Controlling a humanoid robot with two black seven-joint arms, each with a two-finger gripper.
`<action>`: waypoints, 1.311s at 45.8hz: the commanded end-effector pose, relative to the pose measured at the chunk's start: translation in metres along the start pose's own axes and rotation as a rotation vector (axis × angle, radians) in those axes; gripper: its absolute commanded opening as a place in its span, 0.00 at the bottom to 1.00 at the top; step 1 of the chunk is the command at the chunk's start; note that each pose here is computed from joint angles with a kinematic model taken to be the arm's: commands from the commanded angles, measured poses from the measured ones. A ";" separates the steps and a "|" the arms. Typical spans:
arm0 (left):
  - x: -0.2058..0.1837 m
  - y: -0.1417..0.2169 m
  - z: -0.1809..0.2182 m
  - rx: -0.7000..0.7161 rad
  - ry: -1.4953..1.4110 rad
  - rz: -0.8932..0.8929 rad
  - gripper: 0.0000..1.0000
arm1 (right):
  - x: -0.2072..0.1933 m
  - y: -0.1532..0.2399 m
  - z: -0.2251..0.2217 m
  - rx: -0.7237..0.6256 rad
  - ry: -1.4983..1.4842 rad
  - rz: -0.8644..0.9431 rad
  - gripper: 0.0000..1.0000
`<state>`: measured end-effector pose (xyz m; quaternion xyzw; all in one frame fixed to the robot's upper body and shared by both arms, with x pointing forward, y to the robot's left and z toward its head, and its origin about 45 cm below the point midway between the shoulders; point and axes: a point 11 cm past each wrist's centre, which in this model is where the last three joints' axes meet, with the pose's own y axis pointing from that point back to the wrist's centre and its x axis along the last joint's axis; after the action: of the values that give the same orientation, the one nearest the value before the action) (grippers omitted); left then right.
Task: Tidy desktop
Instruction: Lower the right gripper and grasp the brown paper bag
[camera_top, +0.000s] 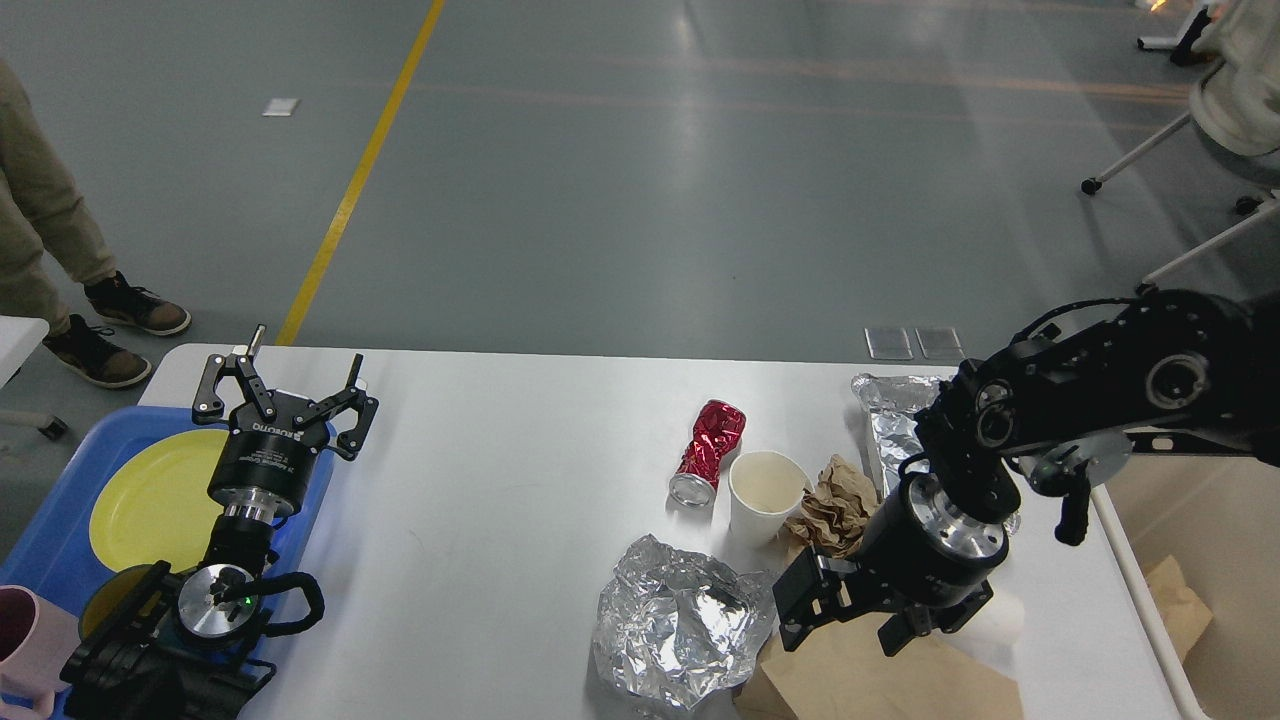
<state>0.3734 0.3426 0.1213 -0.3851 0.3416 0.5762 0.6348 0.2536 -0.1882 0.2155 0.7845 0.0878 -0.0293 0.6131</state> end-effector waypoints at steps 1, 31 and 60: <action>-0.001 -0.001 0.000 -0.001 0.001 -0.003 0.96 | -0.006 -0.024 0.004 -0.049 0.106 -0.010 0.88; 0.000 0.000 0.000 0.000 0.001 -0.002 0.96 | -0.020 -0.081 -0.020 -0.146 0.275 -0.011 0.97; 0.000 0.000 0.000 0.000 0.001 -0.002 0.96 | -0.023 -0.149 0.028 -0.292 0.177 0.013 0.34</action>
<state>0.3737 0.3423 0.1219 -0.3857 0.3410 0.5751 0.6358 0.2094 -0.1775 0.0721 0.6905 0.1389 0.0629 0.7071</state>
